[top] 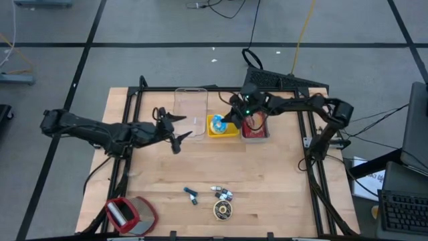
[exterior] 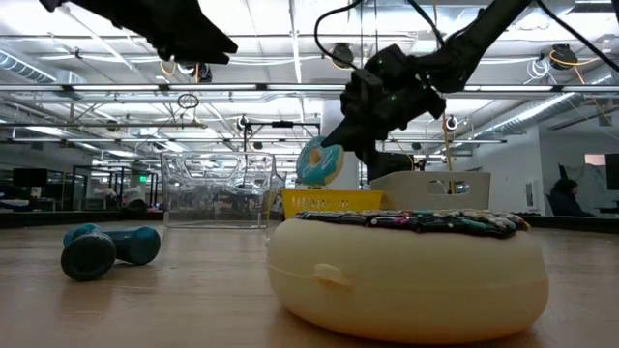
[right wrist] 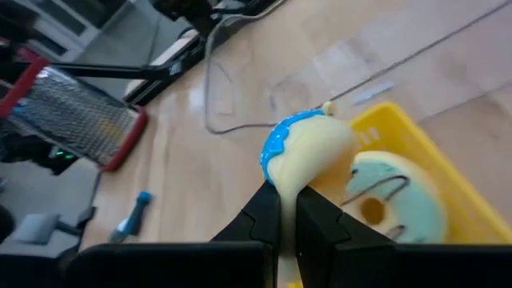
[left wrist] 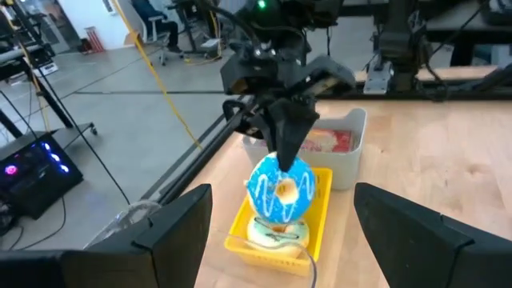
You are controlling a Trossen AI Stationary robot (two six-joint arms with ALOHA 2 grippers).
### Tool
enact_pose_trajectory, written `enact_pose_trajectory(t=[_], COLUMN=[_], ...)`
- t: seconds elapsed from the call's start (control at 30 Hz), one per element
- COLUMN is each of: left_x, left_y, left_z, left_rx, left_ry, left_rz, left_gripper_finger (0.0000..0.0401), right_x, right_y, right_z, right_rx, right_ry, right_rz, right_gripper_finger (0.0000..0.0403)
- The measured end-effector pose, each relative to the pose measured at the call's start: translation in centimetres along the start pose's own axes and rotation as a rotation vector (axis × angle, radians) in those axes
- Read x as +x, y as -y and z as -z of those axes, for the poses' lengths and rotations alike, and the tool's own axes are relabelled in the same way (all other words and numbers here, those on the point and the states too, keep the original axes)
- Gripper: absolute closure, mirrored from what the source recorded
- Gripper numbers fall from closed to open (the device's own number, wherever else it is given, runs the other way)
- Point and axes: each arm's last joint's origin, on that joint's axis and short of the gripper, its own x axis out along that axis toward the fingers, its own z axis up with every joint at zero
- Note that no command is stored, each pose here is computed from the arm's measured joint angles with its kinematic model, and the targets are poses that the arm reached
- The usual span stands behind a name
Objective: Pick & Place Food Item
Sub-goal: Put the blue donut into the yellow bin
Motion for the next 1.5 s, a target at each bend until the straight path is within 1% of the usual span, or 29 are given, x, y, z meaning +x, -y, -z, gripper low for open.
enact_pose_trajectory(t=[0.1, 0.27, 0.37, 0.43, 0.63, 0.73, 0.87, 1.0, 1.33, 1.5], left_x=[0.3, 0.4, 0.4, 0.4, 0.4, 0.4, 0.4, 0.4, 0.4, 0.4], left_y=[0.2, 0.2, 0.2, 0.2, 0.2, 0.2, 0.2, 0.2, 0.2, 0.2], left_z=[0.3, 0.3, 0.3, 0.3, 0.3, 0.3, 0.3, 0.3, 0.3, 0.3], left_rx=[0.010, 0.008, 0.006, 0.003, -0.011, -0.011, -0.011, -0.011, -0.014, -0.014], left_ry=[-0.017, -0.020, -0.020, -0.020, -0.020, -0.021, -0.021, -0.021, -0.021, -0.021], left_rz=[-0.001, -0.001, -0.001, -0.001, -0.001, -0.001, -0.001, 0.000, 0.000, 0.001], left_gripper_finger=[0.0093, 0.0093, 0.0093, 0.0093, 0.0093, 0.0093, 0.0093, 0.0093, 0.0093, 0.0093], right_x=[0.8, 1.5, 2.2, 2.6, 3.0, 3.0, 3.0, 3.1, 3.1, 3.1], right_y=[0.2, 0.0, 0.1, 0.3, 0.7, 0.7, 0.7, 0.7, 0.6, 0.6], right_z=[0.3, 0.5, 1.1, 1.4, 1.6, 1.5, 1.5, 1.5, 1.4, 1.3], right_rx=[-0.003, -0.016, -0.010, -0.005, -0.011, -0.028, -0.075, -0.104, -0.162, -0.177], right_ry=[-0.012, -0.007, -0.027, -0.037, -0.013, -0.005, -0.005, 0.002, 0.014, 0.025], right_rz=[-0.034, -0.051, -0.051, -0.044, 0.040, 0.047, 0.047, 0.093, 0.088, 0.087], right_gripper_finger=[0.0393, 0.0394, 0.0394, 0.0394, 0.0394, 0.0388, 0.0367, 0.0339, 0.0257, 0.0236])
